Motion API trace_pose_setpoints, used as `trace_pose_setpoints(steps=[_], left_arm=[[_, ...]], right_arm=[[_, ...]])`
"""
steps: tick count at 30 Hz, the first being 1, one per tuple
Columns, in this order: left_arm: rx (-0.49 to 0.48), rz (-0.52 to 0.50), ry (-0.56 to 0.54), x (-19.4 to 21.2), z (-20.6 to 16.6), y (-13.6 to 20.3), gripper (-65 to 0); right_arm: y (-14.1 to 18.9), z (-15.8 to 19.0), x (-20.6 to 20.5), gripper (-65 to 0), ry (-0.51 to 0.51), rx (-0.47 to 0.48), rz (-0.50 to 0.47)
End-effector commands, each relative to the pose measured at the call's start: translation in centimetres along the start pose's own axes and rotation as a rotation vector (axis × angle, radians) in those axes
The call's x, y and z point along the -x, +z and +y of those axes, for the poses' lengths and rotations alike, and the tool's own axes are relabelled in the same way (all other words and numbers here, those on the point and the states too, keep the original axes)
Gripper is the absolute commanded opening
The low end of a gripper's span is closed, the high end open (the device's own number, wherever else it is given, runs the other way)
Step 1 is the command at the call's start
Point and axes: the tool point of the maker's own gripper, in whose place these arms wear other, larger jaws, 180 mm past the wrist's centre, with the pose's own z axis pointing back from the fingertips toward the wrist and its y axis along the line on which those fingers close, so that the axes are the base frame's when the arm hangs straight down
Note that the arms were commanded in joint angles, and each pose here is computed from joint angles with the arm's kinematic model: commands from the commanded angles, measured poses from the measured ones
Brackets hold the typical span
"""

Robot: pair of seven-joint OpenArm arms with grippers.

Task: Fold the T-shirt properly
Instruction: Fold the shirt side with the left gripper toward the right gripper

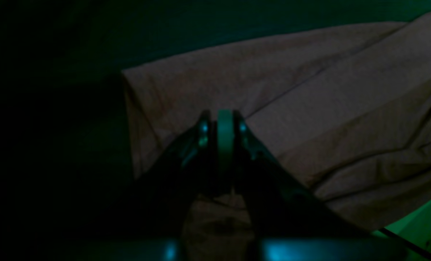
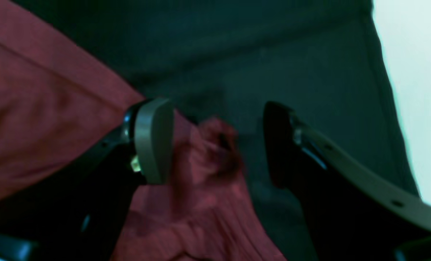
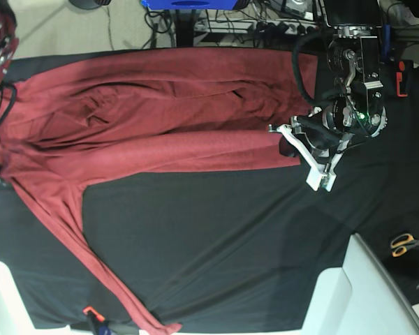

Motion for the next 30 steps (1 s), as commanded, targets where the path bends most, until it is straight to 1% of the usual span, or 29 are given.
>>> trace_pose_setpoints(steps=[1,3,4,5,7,9,13,20,21,22,23,25,26,27,28,29,30], left_arm=[[0.002,-0.044,-0.018,-1.5,0.0,0.4,-65.0],[0.004,-0.044,-0.017,-1.5,-0.1,0.3,-65.0],[0.003,-0.044,-0.018,-1.5,0.0,0.3,-65.0],[0.001,-0.039,-0.013,-1.3,0.2,0.3,-65.0],[0.0,-0.03,-0.006,-1.1,0.3,0.1,-65.0],[0.004,-0.024,-0.003,-0.8,0.2,-0.1,-65.0],[-0.001,-0.025,0.001,-0.8,0.5,0.0,-65.0],[-0.001,-0.027,0.0,-0.9,0.5,0.0,-65.0],[-0.001,-0.027,0.0,-0.9,0.5,0.0,-65.0],[-0.001,-0.027,0.0,-0.9,0.5,0.0,-65.0],[-0.001,-0.027,0.0,-0.9,0.5,0.0,-65.0],[-0.001,-0.027,0.0,-0.9,0.5,0.0,-65.0],[-0.001,-0.027,0.0,-0.9,0.5,0.0,-65.0],[-0.001,-0.027,0.0,-0.9,0.5,0.0,-65.0],[-0.001,-0.027,0.0,-0.9,0.5,0.0,-65.0],[-0.001,-0.027,0.0,-0.9,0.5,0.0,-65.0],[-0.001,-0.027,0.0,-0.9,0.5,0.0,-65.0]], right_arm=[[0.4,-0.7,-3.1,-28.1,-0.005,0.0,-0.064],[0.0,-0.4,-3.4,-28.1,0.014,-0.017,-0.044],[-0.3,0.0,-3.3,-28.1,0.041,-0.018,-0.023],[-0.7,0.8,-2.9,-28.1,0.081,-0.03,0.002],[-1.5,2.4,-2.3,-28.1,0.146,-0.057,0.017],[-2.2,3.6,-1.8,-28.1,0.177,-0.081,0.019],[-3.1,4.6,0.5,-28.1,0.144,-0.116,0.089],[-3.5,5.0,1.4,-28.5,0.126,-0.13,0.08],[-3.5,5.0,1.4,-30.2,0.126,-0.13,0.08],[-3.5,5.0,1.4,-34.7,0.128,-0.13,0.081],[-3.5,4.9,1.2,-41.9,0.127,-0.129,0.071],[-3.5,5.0,0.8,-60.0,0.125,-0.131,0.045],[-3.4,4.9,0.5,-65.0,0.127,-0.13,0.036],[-3.4,4.9,0.3,-65.0,0.127,-0.13,0.029],[-3.4,4.9,0.2,-62.7,0.127,-0.13,0.024],[-3.4,5.0,0.0,-63.2,0.128,-0.13,0.02],[-3.3,4.9,-0.4,-65.0,0.131,-0.128,0.01]])
